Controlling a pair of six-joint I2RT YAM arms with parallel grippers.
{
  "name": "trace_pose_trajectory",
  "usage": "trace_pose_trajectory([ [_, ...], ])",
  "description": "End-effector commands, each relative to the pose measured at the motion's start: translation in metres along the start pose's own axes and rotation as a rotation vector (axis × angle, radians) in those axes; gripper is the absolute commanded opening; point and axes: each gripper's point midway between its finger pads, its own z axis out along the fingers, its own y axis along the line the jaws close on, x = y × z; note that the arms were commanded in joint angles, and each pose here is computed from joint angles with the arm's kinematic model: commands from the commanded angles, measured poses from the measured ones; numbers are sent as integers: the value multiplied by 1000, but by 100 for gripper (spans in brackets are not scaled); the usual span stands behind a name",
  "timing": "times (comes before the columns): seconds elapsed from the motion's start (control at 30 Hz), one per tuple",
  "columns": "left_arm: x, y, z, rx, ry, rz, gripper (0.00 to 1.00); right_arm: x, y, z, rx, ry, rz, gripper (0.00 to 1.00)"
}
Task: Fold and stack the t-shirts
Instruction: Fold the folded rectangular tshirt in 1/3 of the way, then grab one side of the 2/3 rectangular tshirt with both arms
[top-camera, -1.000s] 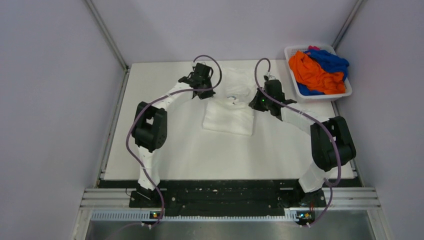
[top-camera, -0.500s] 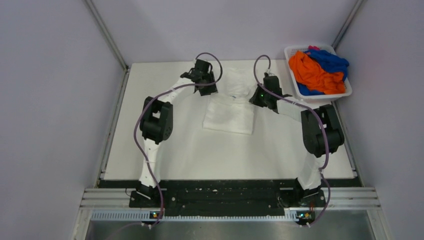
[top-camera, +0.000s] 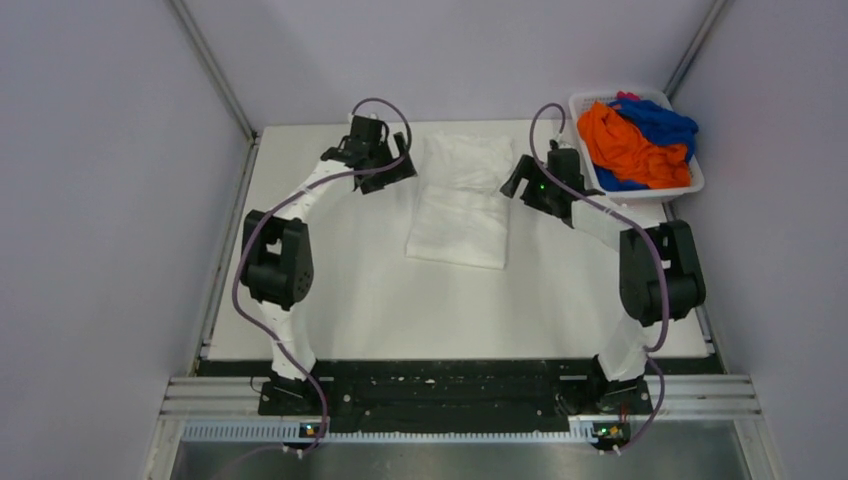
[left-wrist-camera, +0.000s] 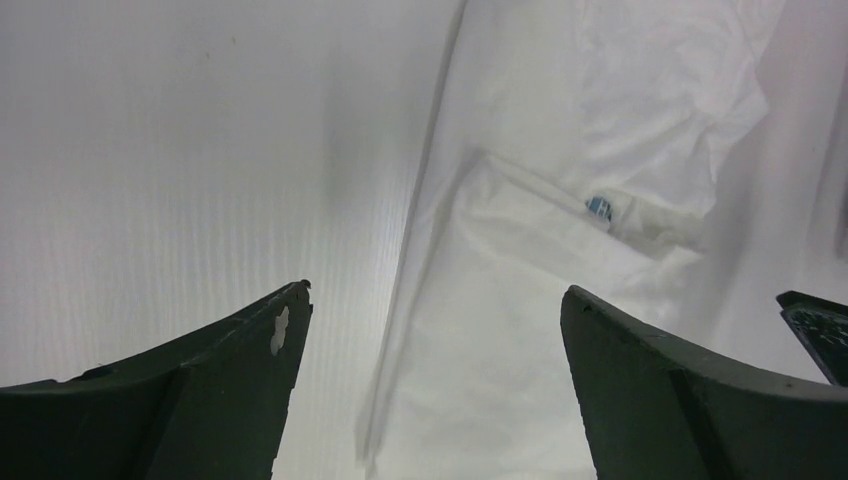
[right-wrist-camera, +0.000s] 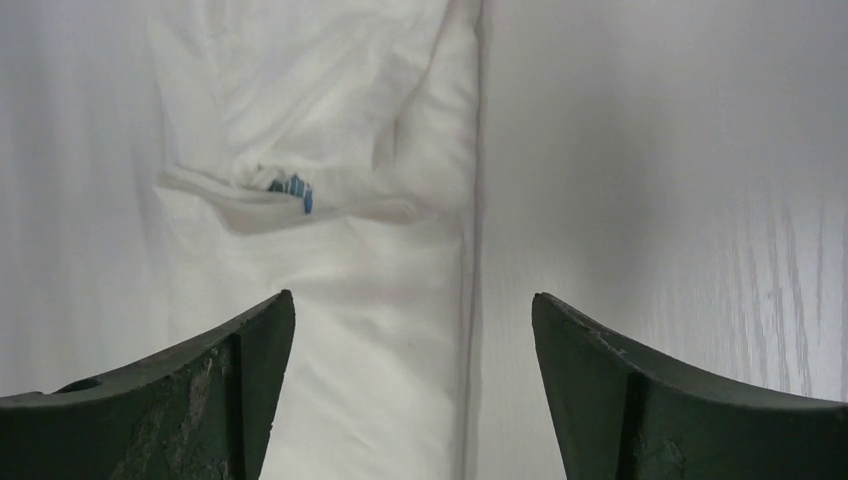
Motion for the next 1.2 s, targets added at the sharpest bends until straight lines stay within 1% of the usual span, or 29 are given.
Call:
trace_pose_trajectory([
  [0.0,35,-17,-36,128,73,-13,99,31,8,-36,-80,48,20,87],
  [0.2,116,9,-44,122,239,-32,99,96,8,-71,-95,143,9,87],
  [0.33,145,19,-43,104,289,-47,98,131,3,-82,-71,201,3,87],
  [0.37,150,20,-41,103,303,-55,96,136,2,-82,-70,210,6,86],
  [0.4,155,21,-40,106,317,-60,92,141,1,-82,-70,218,9,85],
  [0.43,161,21,-39,107,331,-64,90,144,1,-81,-72,225,18,84],
  [0.5,169,21,-37,107,347,-64,84,151,1,-79,-70,242,32,78],
  [0.63,182,22,-32,96,381,-54,72,161,-1,-75,-55,265,44,58],
  [0.73,187,24,-28,81,392,-56,57,166,-2,-75,-54,277,50,45],
  [0.8,188,27,-25,65,390,-58,49,169,-3,-74,-51,284,50,41],
  [0.87,186,29,-22,49,386,-57,43,172,-4,-73,-50,292,50,36],
  [0.93,186,30,-18,42,392,-52,42,174,-4,-73,-50,301,52,35],
  [1.0,186,29,-15,35,400,-49,34,176,-5,-71,-48,309,52,35],
  [1.07,186,30,-12,28,403,-47,30,179,-5,-71,-46,318,48,34],
  [1.1,186,31,-10,28,403,-47,26,181,-6,-70,-42,323,47,32],
  [1.13,186,31,-10,25,403,-47,19,182,-7,-70,-41,326,48,31],
  [1.17,186,31,-9,22,405,-44,4,183,-6,-69,-41,329,47,29],
])
